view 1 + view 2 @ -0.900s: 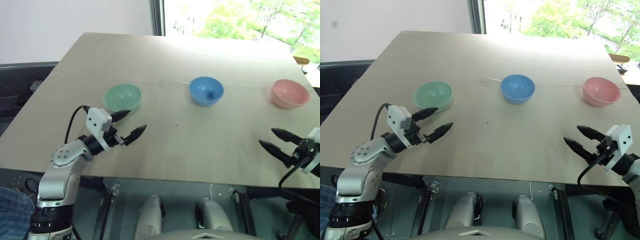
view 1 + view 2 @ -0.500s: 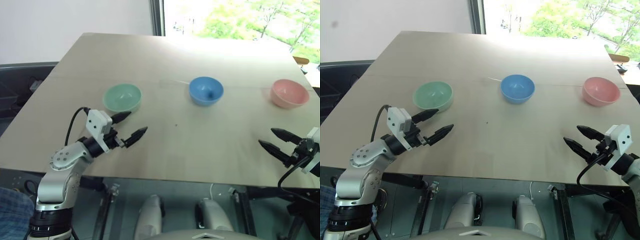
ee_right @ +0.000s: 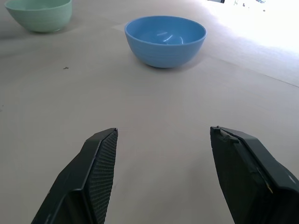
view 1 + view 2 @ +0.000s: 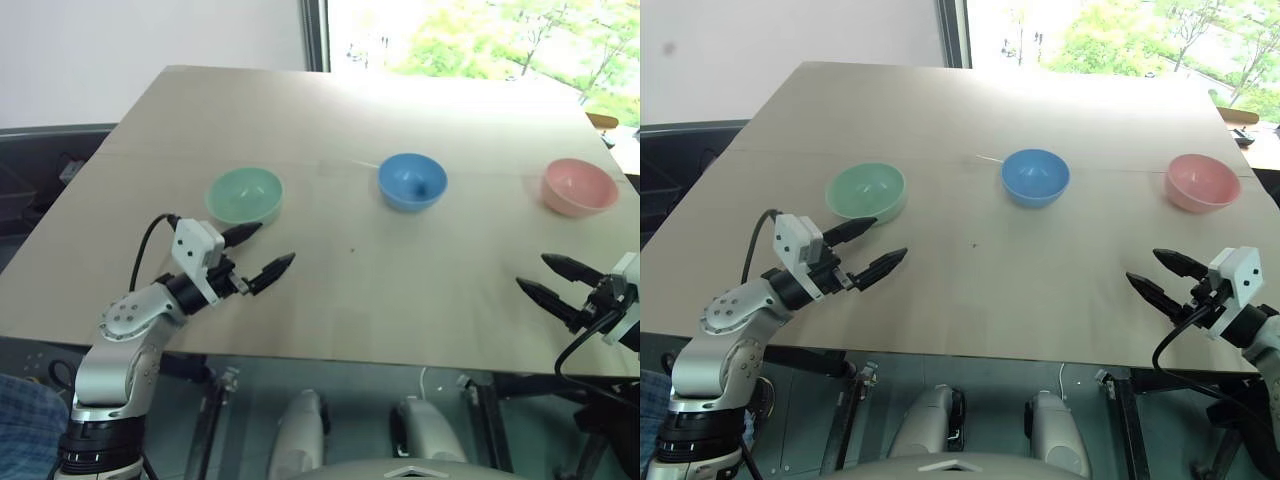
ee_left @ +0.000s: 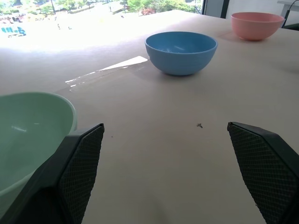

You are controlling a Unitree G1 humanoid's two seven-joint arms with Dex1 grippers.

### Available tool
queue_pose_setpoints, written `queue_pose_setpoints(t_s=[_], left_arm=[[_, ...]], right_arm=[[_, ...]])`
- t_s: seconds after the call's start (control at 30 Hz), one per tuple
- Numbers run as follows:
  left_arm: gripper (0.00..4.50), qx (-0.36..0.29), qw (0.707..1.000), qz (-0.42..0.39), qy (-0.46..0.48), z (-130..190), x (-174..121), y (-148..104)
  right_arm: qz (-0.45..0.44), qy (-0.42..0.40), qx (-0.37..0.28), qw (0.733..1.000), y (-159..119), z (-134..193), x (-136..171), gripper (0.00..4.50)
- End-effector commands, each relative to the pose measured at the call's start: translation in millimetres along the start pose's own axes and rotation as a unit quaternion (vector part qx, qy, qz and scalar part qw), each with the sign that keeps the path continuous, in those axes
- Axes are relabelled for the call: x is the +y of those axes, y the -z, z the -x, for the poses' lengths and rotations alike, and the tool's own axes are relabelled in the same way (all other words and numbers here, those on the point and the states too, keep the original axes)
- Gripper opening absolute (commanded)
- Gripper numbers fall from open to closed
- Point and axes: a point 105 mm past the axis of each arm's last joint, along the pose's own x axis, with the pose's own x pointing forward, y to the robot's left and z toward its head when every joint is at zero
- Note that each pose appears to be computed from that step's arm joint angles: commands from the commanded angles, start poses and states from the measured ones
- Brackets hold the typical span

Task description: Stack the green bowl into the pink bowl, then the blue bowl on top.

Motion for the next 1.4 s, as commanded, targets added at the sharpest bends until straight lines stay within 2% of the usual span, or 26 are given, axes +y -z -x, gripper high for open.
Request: queue_pose_setpoints(t_s=[0.03,0.17,0.33,0.47,0.8,1.03,1.4], left_arm=[[4.50,-0.023,1.000,-0.016,0.011,-3,-4,-14],[4.50,-0.043,0.999,0.001,0.022,-8,-11,-19],[4.50,-0.060,0.996,0.032,0.062,-14,-24,-26],[4.50,-0.079,0.989,0.056,0.114,-15,-40,-36],[4.50,-0.109,0.976,0.071,0.175,-18,-55,-56],[4.50,-0.102,0.974,0.068,0.189,-18,-61,-51],[4.50,-0.100,0.975,0.063,0.186,-17,-63,-49]], right_arm=[[0.030,0.031,-0.014,0.999,-11,-1,-11,3.33],[0.079,0.119,-0.012,0.990,-16,-4,-44,3.33],[0.119,0.204,0.032,0.971,-14,-10,-80,3.33],[0.168,0.203,0.079,0.961,-9,-18,-95,3.33],[0.231,0.208,0.204,0.928,0,-29,-142,3.33],[0.276,0.192,0.292,0.896,4,-36,-166,3.33],[0.316,0.183,0.325,0.872,-10,-46,-185,3.33]])
